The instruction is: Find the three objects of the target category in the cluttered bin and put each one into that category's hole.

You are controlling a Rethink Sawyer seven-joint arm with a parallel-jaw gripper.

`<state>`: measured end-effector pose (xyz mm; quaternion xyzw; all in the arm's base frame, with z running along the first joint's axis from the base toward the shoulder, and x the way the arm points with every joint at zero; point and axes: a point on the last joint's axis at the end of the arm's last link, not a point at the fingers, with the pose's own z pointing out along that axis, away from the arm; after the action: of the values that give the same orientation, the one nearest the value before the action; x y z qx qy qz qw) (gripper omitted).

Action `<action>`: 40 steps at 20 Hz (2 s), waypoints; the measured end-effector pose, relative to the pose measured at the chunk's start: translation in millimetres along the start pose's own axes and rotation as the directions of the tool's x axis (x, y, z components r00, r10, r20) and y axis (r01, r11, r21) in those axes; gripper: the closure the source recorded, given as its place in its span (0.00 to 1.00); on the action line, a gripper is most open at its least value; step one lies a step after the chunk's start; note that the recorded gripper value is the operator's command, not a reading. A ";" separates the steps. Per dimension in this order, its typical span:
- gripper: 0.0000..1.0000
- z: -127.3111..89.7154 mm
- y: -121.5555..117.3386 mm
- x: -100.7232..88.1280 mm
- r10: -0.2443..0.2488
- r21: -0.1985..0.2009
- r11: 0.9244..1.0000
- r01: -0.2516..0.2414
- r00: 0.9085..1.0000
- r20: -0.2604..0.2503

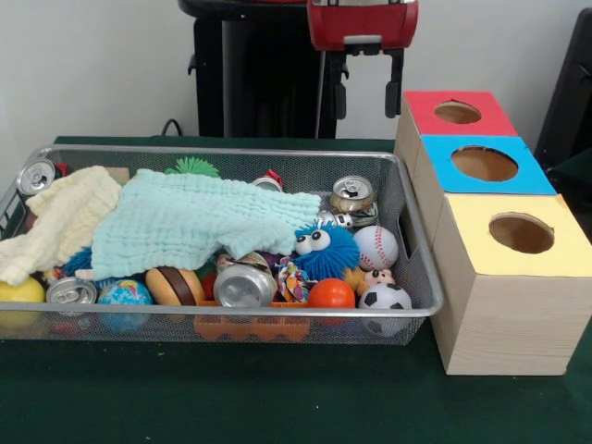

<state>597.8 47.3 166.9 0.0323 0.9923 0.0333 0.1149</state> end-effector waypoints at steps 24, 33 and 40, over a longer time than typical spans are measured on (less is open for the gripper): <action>0.00 35.6 -14.5 -63.3 0.039 -0.025 0.999 -0.038 0.998 0.042; 0.00 71.4 -39.7 -71.3 0.054 -0.054 0.997 -0.052 0.998 0.032; 0.00 110.5 -58.0 -65.3 0.036 -0.068 0.997 -0.035 0.999 0.014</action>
<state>683.4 -8.7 70.0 0.0461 0.9890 0.0685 0.1226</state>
